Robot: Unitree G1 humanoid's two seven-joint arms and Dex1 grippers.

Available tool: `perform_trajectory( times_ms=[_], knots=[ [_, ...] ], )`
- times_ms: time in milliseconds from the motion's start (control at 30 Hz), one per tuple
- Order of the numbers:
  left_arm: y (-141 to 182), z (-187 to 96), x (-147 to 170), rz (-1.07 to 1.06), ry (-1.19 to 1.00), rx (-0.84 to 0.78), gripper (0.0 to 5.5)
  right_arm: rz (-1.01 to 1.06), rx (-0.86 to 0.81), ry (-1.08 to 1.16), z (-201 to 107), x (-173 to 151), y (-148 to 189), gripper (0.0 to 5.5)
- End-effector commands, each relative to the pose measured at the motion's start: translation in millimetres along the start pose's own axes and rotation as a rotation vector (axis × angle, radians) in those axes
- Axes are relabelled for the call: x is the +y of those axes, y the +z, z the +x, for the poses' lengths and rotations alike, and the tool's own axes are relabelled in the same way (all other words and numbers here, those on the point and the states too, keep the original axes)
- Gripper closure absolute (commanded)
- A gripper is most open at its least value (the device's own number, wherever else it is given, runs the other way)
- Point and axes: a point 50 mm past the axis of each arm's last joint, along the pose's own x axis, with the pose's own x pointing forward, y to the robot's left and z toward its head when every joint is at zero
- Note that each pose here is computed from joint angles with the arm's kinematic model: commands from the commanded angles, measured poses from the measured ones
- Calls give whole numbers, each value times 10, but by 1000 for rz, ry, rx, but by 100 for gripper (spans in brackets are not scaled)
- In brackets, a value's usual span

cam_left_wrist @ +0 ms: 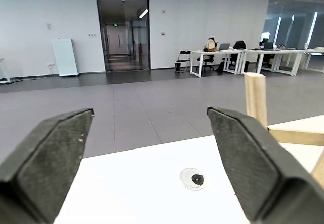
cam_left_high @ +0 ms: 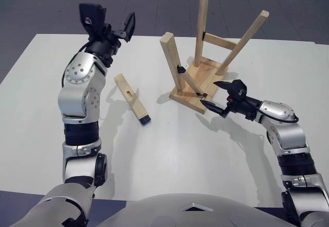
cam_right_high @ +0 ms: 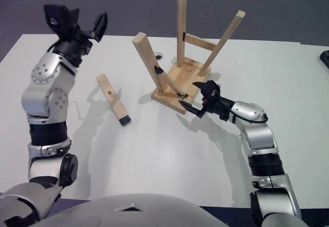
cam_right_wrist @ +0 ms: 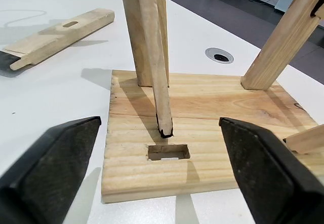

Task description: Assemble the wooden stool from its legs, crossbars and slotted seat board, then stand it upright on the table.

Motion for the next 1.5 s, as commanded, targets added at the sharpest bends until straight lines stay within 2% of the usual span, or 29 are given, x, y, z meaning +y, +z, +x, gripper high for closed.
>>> perform_trajectory(
  times_ms=[33, 267, 467, 500, 700, 1133, 1367, 1500],
  knots=[
    [95, 74, -163, 11, -71, -38, 203, 32, 3, -4, 96, 10, -69, 182],
    [222, 41, -448, 4, -224, -93, 313, 87, -11, -26, 200, 28, -141, 287],
    [194, 27, -440, 10, -233, -76, 431, 103, -15, -43, 259, 6, -169, 400],
    [181, 29, -441, 12, -235, -71, 434, 105, -13, -43, 268, 8, -177, 403],
    [103, 22, -485, 32, -252, -40, 542, 108, -5, -41, 309, 10, -207, 504],
    [-30, -21, -541, 119, -274, 7, 550, 50, 18, -17, 310, -31, -114, 506],
    [-52, -43, -561, 135, -268, 3, 550, -84, 130, -46, 246, -100, 11, 507],
    [-45, -59, -565, 136, -256, -5, 550, -189, 177, -55, 184, -163, 209, 507]
  ],
)
